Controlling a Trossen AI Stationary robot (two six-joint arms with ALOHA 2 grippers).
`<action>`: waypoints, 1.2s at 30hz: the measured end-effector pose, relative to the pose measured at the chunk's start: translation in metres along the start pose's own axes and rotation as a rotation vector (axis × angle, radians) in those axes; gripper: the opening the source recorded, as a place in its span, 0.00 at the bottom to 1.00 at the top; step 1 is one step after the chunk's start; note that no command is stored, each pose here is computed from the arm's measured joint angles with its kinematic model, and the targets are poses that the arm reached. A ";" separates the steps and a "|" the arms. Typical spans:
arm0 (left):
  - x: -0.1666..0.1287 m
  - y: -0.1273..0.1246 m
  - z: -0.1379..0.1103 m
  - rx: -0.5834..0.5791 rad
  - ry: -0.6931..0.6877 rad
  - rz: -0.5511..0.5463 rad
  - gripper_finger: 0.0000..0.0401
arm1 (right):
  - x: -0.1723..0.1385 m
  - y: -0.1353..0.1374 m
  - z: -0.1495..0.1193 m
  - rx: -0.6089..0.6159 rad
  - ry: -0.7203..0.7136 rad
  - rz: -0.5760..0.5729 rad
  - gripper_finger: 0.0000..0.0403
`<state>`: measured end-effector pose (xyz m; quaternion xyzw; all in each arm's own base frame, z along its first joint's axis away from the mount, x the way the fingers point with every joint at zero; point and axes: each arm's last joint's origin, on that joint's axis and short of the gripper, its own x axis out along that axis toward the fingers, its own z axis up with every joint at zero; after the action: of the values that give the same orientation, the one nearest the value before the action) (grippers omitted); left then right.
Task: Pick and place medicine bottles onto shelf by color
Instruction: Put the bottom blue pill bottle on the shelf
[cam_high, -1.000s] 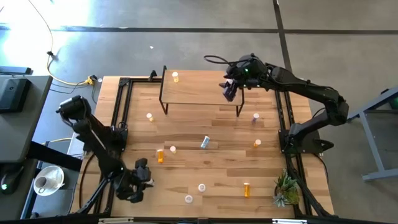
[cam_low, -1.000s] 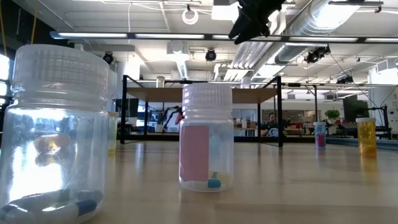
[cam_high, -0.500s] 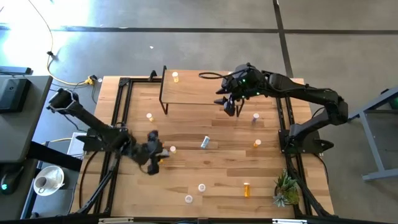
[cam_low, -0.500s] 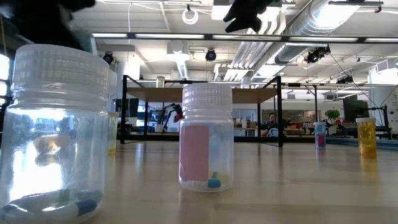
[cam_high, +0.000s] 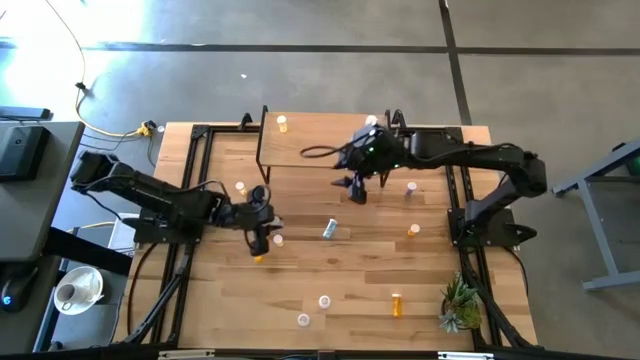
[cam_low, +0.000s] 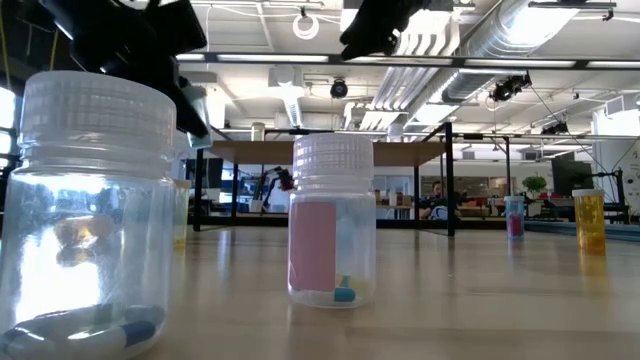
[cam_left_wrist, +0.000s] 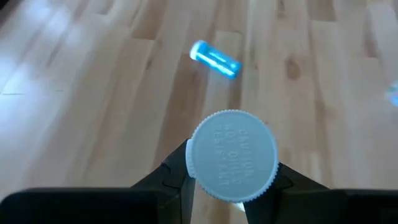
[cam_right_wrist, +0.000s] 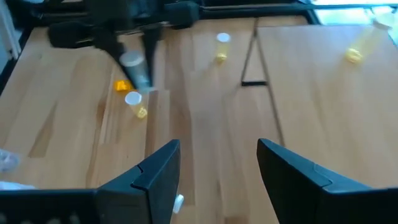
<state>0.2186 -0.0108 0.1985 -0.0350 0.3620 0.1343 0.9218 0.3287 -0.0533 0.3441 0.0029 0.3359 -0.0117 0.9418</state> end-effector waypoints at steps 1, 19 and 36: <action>0.001 0.003 0.001 -0.001 0.003 0.003 0.22 | 0.005 0.002 0.000 -0.023 0.001 0.011 0.51; 0.006 0.025 0.012 0.009 -0.057 -0.037 0.22 | 0.090 0.026 0.003 -0.230 -0.117 0.095 0.51; 0.006 0.024 0.018 0.025 -0.122 -0.031 0.22 | 0.132 0.028 0.005 -0.156 -0.268 0.188 0.51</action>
<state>0.2282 0.0169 0.2089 -0.0207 0.3064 0.1174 0.9444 0.4344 -0.0282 0.2642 -0.0403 0.2053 0.1023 0.9725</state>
